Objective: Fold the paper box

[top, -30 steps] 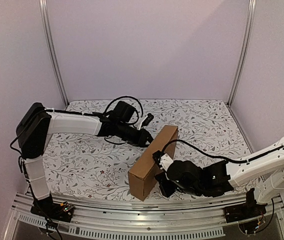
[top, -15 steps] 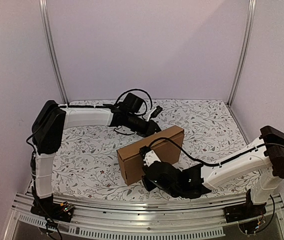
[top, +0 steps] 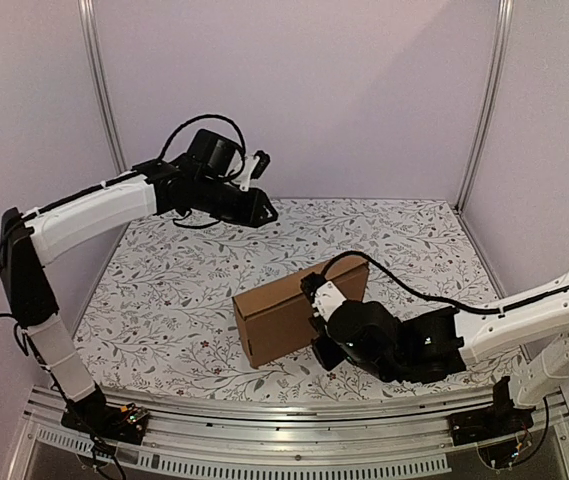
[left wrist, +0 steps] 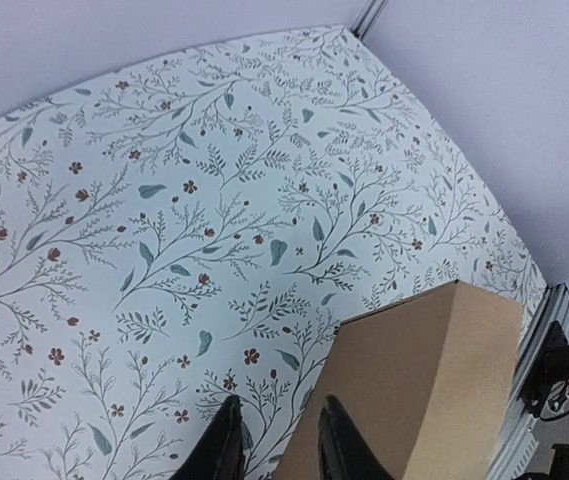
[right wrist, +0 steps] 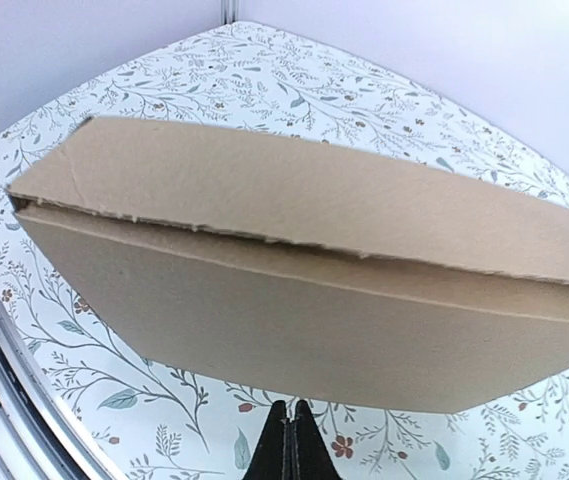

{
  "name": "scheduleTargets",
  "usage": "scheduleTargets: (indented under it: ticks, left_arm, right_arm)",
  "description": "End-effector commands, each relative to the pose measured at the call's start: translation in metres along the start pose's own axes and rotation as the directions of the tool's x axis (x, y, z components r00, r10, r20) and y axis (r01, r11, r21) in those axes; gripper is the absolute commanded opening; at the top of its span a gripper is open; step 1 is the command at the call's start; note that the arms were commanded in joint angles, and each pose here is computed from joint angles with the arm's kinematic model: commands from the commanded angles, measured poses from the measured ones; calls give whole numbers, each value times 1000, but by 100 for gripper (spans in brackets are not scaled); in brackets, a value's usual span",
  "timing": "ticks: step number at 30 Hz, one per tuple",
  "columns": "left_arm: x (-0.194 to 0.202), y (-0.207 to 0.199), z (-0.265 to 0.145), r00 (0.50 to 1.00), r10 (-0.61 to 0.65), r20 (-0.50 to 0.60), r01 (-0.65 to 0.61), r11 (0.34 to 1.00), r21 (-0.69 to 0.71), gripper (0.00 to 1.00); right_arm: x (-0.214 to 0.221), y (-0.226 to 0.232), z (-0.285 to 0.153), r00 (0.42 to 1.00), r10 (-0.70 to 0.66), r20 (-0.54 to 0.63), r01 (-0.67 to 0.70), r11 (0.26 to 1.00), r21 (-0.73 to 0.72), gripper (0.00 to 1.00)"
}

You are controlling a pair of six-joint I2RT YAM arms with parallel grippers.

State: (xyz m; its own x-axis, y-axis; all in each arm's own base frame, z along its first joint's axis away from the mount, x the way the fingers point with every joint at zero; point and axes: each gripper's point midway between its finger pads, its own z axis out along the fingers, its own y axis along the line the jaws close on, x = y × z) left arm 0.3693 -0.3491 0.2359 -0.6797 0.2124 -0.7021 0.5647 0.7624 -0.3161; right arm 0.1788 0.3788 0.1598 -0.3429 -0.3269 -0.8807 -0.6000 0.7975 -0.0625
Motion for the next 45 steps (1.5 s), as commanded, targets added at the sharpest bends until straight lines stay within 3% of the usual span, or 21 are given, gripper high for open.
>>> scheduleTargets:
  ticks: [1, 10, 18, 29, 38, 45]
  left_arm:
    - [15, -23, -30, 1000, -3, -17, 3, 999, 37, 24]
    - [49, -116, -45, 999, 51, 7, -50, 913, 406, 10]
    - [75, -118, -18, 998, 66, -22, -50, 896, 441, 8]
    - [111, -106, 8, 991, 64, -116, -7, 901, 433, 7]
    - [139, -87, 19, 984, 54, -171, 14, 928, 372, 6]
    - [146, -82, 20, 981, 56, -184, 14, 935, 355, 6]
  right_arm:
    - [-9, -38, -32, 994, -100, -35, 101, 994, 43, 0]
    - [-73, -104, -75, 997, -70, 24, 68, 996, 58, 0]
    - [-111, -126, -75, 998, -26, 61, 25, 1000, 19, 0]
    - [-127, -137, -35, 999, 16, 46, -16, 1000, -6, 0]
    - [-114, -147, 2, 999, 44, 6, -44, 999, 5, 0]
    - [-30, -157, 31, 987, 116, -110, -111, 992, 52, 0]
